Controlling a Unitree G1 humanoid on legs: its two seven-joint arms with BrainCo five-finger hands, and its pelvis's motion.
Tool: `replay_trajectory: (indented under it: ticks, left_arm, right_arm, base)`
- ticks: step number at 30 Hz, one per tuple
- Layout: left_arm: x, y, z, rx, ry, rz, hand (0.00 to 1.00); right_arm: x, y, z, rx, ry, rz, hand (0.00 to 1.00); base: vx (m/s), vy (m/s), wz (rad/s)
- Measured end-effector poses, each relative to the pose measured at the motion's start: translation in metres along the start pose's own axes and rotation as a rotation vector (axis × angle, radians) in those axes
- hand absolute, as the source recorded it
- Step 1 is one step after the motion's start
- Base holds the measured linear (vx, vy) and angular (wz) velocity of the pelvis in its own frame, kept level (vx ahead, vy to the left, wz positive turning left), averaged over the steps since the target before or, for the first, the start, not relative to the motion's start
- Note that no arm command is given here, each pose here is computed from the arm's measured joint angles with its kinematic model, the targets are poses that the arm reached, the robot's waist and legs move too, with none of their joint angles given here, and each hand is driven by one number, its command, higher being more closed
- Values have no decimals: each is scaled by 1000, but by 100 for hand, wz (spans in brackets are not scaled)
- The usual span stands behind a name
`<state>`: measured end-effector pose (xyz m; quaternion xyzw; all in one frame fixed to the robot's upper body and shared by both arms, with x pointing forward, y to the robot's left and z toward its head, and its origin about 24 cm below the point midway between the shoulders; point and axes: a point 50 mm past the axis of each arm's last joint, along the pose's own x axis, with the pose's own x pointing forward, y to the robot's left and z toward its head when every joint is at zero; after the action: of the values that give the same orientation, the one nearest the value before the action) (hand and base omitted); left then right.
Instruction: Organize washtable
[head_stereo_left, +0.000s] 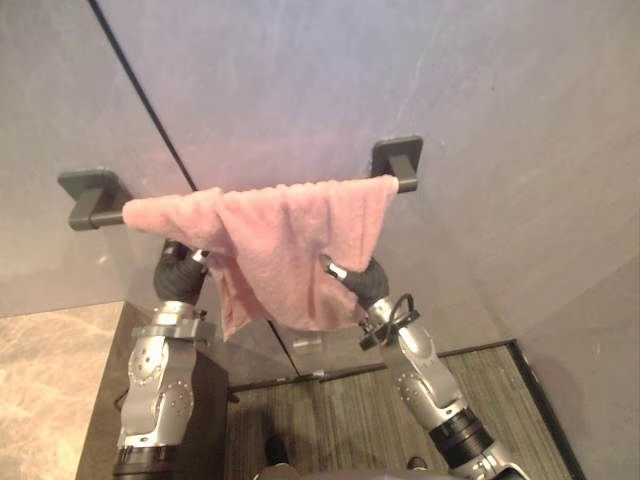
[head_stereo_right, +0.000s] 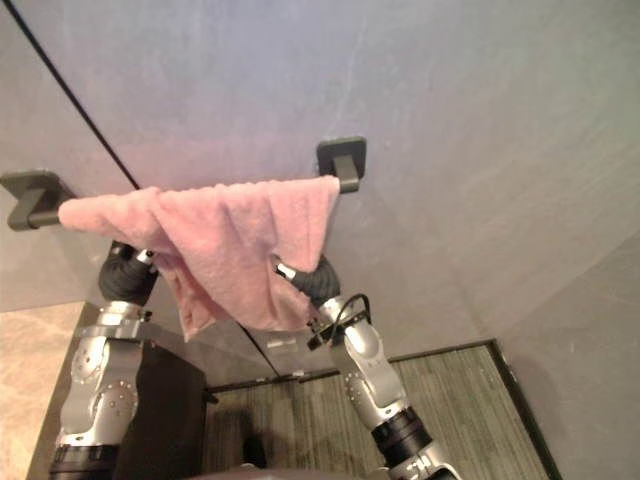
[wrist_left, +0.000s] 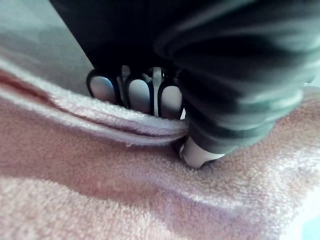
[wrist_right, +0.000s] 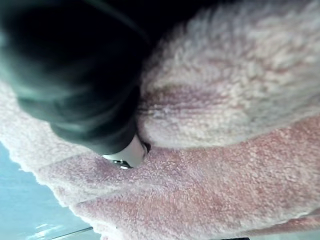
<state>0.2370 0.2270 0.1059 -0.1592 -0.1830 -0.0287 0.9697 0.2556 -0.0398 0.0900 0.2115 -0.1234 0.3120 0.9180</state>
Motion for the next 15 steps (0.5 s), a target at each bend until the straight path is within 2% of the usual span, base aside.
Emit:
replay_trajectory:
  ticks: [15]
  left_arm:
    - [-5, 5, 17, -46, -167, 153, 100]
  right_arm:
    - [0, -3, 0, 0, 1, -6, 100]
  base:
    - [2, 1, 3]
